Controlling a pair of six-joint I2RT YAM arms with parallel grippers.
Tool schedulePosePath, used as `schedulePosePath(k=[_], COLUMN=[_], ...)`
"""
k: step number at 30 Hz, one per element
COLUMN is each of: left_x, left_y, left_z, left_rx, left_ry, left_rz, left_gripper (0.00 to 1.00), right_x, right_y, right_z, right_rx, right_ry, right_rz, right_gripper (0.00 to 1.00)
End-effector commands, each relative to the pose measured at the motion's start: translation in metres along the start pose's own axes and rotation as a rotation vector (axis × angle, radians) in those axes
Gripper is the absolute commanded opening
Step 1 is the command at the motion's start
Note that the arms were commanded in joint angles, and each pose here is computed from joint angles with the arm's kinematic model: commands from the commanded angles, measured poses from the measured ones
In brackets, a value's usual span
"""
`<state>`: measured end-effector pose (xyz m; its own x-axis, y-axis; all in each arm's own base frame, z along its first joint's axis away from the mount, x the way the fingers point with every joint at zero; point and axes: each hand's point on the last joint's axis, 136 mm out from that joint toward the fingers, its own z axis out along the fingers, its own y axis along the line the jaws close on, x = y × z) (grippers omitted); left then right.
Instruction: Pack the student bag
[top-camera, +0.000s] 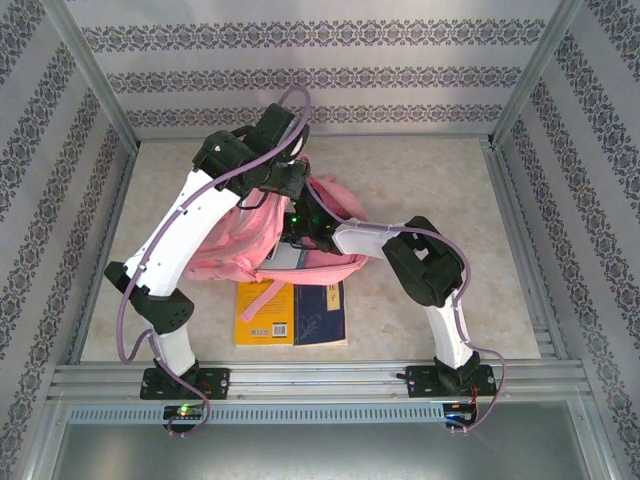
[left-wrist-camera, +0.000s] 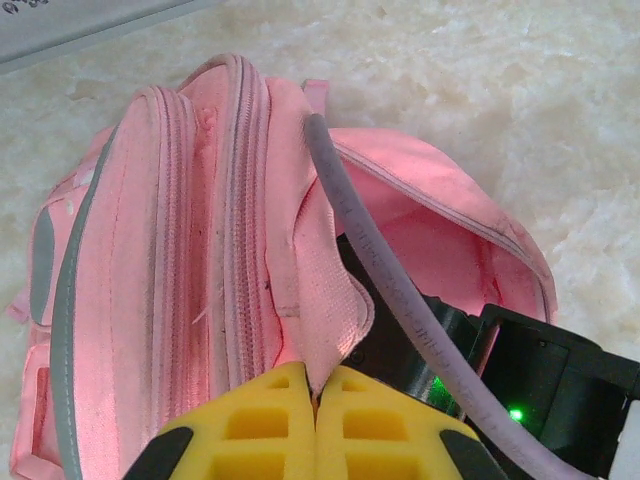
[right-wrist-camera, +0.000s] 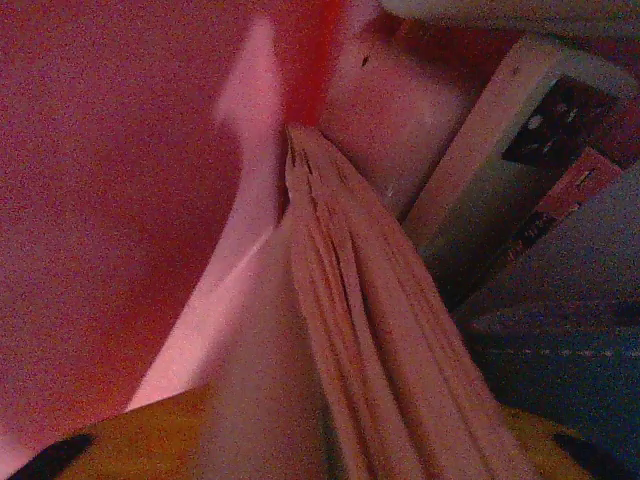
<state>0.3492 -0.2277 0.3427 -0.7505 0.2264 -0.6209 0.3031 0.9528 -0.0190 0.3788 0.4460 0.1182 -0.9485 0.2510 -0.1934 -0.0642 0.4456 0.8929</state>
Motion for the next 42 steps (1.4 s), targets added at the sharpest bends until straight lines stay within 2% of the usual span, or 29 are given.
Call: schedulePosePath(k=[1, 5, 12, 16, 22, 26, 31, 33, 36, 38, 40, 42], left_x=[-0.035, -0.036, -0.039, -0.04, -0.046, -0.049, -0.04, -0.033, -0.023, -0.018, -0.015, -0.016], left_y=[-0.003, 0.002, 0.015, 0.021, 0.038, 0.044, 0.032, 0.025, 0.015, 0.009, 0.004, 0.004], left_z=[-0.028, -0.023, -0.013, -0.002, 0.029, 0.055, 0.099, 0.114, 0.135, 0.145, 0.146, 0.136], left_rx=[0.052, 0.042, 0.029, 0.002, -0.007, -0.009, 0.053, 0.083, 0.128, 0.159, 0.186, 0.194], left_ry=[-0.163, -0.152, -0.142, -0.131, -0.127, -0.108, -0.049, -0.023, 0.009, 0.031, 0.047, 0.043], left_rz=[-0.042, -0.063, -0.122, -0.14, -0.253, -0.286, -0.29, -0.306, -0.328, -0.342, -0.353, -0.354], left_gripper=[0.0, 0.0, 0.0, 0.0, 0.0, 0.0, 0.0, 0.0, 0.0, 0.07, 0.3, 0.42], right_x=[-0.006, -0.01, -0.012, -0.005, 0.004, 0.026, 0.05, 0.057, 0.075, 0.088, 0.1, 0.107], right_y=[0.005, 0.004, 0.006, -0.006, -0.022, -0.039, -0.068, -0.078, -0.083, -0.086, -0.092, -0.099], right_z=[-0.005, -0.031, -0.09, -0.126, -0.194, -0.225, -0.26, -0.268, -0.266, -0.259, -0.252, -0.249], right_rx=[0.013, 0.026, 0.093, 0.151, 0.255, 0.342, 0.479, 0.508, 0.476, 0.449, 0.44, 0.451], right_ry=[0.007, -0.022, -0.08, -0.101, -0.202, -0.18, -0.181, -0.167, -0.083, -0.011, 0.061, 0.107], right_rz=[-0.09, -0.119, -0.209, -0.235, -0.271, -0.282, -0.336, -0.329, -0.278, -0.244, -0.215, -0.192], right_gripper=[0.54, 0.65, 0.69, 0.68, 0.63, 0.59, 0.55, 0.54, 0.53, 0.55, 0.57, 0.58])
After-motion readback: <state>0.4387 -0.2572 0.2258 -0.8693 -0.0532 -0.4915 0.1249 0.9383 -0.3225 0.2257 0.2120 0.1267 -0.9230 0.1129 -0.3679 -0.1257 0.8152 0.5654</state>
